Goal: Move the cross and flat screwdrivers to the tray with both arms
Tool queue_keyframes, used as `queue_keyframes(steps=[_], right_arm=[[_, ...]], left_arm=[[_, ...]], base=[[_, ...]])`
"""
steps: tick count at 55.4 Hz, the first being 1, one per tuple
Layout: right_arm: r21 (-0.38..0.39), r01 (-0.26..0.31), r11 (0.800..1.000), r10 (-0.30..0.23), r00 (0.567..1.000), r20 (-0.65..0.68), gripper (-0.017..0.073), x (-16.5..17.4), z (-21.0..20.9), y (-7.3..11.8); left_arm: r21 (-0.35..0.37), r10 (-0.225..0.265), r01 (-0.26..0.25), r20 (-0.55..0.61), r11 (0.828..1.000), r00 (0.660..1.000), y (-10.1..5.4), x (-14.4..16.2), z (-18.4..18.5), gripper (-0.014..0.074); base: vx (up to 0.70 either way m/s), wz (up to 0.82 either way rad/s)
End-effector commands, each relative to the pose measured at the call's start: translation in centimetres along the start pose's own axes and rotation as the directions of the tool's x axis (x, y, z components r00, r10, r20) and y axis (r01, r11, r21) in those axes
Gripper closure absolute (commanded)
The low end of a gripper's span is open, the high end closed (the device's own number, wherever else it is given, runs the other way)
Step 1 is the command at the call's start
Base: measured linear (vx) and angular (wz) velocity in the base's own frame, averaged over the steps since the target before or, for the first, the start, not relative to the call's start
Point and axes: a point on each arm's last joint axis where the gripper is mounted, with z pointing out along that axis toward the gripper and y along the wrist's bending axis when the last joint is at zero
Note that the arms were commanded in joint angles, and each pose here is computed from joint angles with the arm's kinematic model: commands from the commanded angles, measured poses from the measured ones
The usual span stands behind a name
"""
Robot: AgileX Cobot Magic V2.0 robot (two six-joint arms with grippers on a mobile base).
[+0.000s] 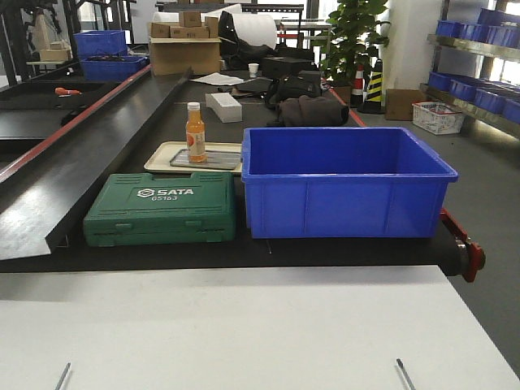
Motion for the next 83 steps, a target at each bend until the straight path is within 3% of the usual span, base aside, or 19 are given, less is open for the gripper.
queue_keyframes(steps=[1,26,48,53,58,64,70,73,83], right_arm=[[-0.001,0.019,1.000,-0.019,0.996,0.084,0.0567,-0.6,0.0,0.0],[-0.001,0.019,1.000,-0.019,0.996,0.084,0.0567,-0.6,0.0,0.0],[-0.004,0.013,1.000,-0.013,0.993,0.121,0.0567,-0.9,-0.1,0.1],[-0.007,0.016,1.000,-0.014,0.984,0.175,0.0567,-1.4,-0.1,0.1],[-0.020,-0.003,1.000,0.008,0.959,0.284,0.0567,-2.5,-0.4,0.2],[-0.038,-0.038,0.999,0.050,0.923,0.382,0.0567,-5.0,-1.0,0.1],[-0.025,-0.041,0.999,0.047,0.934,0.354,0.0567,-8.3,-1.4,-0.1],[-0.015,-0.035,0.999,0.038,0.944,0.327,0.0567,-10.4,-1.3,-0.2],[0.003,-0.009,1.000,0.009,0.984,0.180,0.0563,-13.6,1.3,-0.5]], left_arm=[[-0.007,-0.012,0.013,0.121,1.000,0.993,0.0,-1.7,-0.4,0.0599],[-0.007,-0.013,0.014,0.123,1.000,0.992,0.0,-1.7,-0.4,0.0599],[-0.025,-0.012,0.019,0.290,1.000,0.957,0.2,-3.2,-0.7,0.0599],[-0.030,-0.014,0.027,0.355,0.999,0.935,0.3,-3.9,-0.9,0.0599],[-0.005,-0.084,0.096,0.457,0.995,0.885,0.4,-5.7,-1.7,0.0599],[0.005,-0.079,0.092,0.564,0.996,0.822,0.3,-8.9,-3.3,0.0596],[0.019,-0.079,0.085,0.620,0.996,0.781,0.0,-12.5,-5.2,0.0585],[0.024,-0.080,0.082,0.608,0.996,0.790,-0.1,-14.0,-5.5,0.0576],[0.025,-0.083,0.081,0.443,0.996,0.892,-0.3,-17.2,-3.0,0.0517]], base=[[0.00,0.00],[0.00,0.00],[0.00,0.00],[0.00,0.00],[0.00,0.00],[0.00,0.00],[0.00,0.00],[0.00,0.00],[0.00,0.00]])
